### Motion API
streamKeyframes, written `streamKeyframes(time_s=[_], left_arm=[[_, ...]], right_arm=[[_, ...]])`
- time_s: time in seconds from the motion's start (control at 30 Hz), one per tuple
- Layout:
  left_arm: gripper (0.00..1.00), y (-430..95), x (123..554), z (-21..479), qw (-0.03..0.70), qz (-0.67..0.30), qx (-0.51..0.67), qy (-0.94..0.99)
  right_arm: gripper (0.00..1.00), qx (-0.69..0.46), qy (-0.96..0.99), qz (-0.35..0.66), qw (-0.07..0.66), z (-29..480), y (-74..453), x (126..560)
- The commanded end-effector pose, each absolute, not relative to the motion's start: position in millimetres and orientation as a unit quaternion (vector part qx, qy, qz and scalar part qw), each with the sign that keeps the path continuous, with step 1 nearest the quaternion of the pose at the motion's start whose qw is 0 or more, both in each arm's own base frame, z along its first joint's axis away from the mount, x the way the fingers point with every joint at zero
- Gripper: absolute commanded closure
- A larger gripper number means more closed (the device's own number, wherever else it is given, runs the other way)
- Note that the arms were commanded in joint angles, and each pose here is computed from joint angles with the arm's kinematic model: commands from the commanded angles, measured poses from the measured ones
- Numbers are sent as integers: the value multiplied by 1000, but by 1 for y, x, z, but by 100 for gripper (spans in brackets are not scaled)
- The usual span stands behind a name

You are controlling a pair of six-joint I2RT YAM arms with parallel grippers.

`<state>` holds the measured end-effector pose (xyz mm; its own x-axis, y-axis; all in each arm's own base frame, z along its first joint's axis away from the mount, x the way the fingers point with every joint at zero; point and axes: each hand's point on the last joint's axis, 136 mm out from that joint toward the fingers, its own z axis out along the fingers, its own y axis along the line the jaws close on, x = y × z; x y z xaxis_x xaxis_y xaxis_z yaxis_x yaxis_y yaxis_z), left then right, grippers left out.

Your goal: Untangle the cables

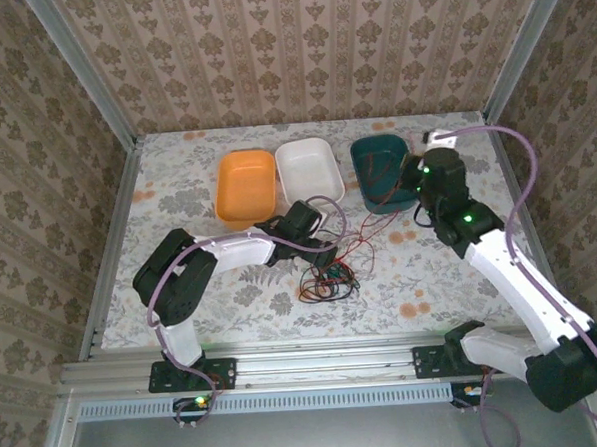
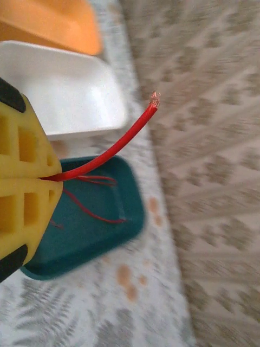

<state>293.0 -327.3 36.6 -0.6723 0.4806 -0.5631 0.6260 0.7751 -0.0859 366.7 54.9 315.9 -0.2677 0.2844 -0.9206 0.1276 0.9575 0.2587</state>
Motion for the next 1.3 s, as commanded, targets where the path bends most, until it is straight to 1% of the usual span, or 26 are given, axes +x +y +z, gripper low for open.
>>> streamKeyframes(time_s=[0.0,0.13,0.33,0.5,0.7,0.97,1.1,1.27], left_arm=[[1,-317,282,13,233,-111,317,913],[3,-313,280,7,225,-104,317,915],[6,-306,277,-3,214,-92,315,920],[6,-299,275,-11,205,-81,309,925],[6,-289,275,-17,201,-58,301,930],[6,-271,276,-27,194,-24,282,939],[6,-268,277,-29,197,-16,273,942],[4,-265,278,-32,195,-10,265,944]], right_arm=[[100,179,722,45,667,379,21,358],[100,198,684,33,702,414,-1,347],[100,216,642,24,735,444,-28,343],[100,237,614,27,752,465,-52,345],[100,220,601,70,766,484,-54,355],[100,242,556,63,792,520,-86,337],[100,225,545,79,804,537,-86,331],[100,154,545,118,816,559,-61,329]])
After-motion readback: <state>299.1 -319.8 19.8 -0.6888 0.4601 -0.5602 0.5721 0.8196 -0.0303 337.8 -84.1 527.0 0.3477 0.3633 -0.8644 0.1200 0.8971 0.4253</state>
